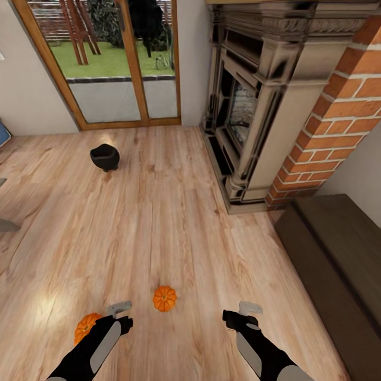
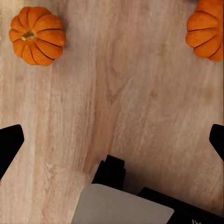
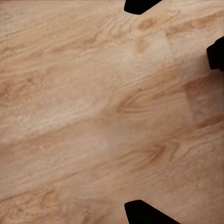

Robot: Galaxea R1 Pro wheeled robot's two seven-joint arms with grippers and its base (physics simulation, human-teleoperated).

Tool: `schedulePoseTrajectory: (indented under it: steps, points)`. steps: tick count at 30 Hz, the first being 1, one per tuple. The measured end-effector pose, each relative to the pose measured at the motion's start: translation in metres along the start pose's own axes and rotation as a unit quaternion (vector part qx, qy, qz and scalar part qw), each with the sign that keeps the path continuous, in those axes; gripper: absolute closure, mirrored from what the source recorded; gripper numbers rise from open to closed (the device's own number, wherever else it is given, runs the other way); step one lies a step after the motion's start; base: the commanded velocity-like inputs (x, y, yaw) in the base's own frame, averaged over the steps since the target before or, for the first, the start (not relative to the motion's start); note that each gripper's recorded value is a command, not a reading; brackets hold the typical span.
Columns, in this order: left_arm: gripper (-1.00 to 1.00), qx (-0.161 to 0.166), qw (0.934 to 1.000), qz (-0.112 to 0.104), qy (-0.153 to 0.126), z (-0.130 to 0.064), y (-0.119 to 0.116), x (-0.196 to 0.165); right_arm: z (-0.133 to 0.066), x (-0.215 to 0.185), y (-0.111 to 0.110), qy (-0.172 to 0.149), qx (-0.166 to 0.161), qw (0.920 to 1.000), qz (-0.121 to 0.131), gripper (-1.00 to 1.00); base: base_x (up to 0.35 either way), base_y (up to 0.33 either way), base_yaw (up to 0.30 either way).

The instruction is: Place each of the two pumpkins and all three candles from the living room inside a cabinet in the living room (use any cabinet), then make sure every cabinet is closed, and position the cauldron so it is next to a table in the living room.

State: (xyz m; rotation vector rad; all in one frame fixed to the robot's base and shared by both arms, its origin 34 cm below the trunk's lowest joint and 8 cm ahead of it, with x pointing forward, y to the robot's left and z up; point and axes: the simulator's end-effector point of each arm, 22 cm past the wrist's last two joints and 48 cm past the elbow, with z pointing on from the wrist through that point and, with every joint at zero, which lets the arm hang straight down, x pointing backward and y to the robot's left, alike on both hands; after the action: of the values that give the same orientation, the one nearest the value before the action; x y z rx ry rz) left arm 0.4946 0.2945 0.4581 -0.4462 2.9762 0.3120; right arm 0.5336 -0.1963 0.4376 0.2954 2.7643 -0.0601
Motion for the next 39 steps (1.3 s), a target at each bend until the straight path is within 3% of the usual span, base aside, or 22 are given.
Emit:
schedulePoseTrajectory:
  steps: [8,39]
  points:
    - [-1.0,0.0,1.0,0.0,0.0,0.0003,0.0,-0.0001,-0.0003,-0.0001,0.0031,0.0,-0.002,1.0,0.002,-1.0,0.226,0.087,-0.123]
    - [-1.0,-0.002,1.0,0.001,0.005,0.0038,0.0005,0.0041,0.0031,0.0094,-0.0027,0.016,0.002,0.9999,0.005,-1.0,0.004,0.045,-0.268]
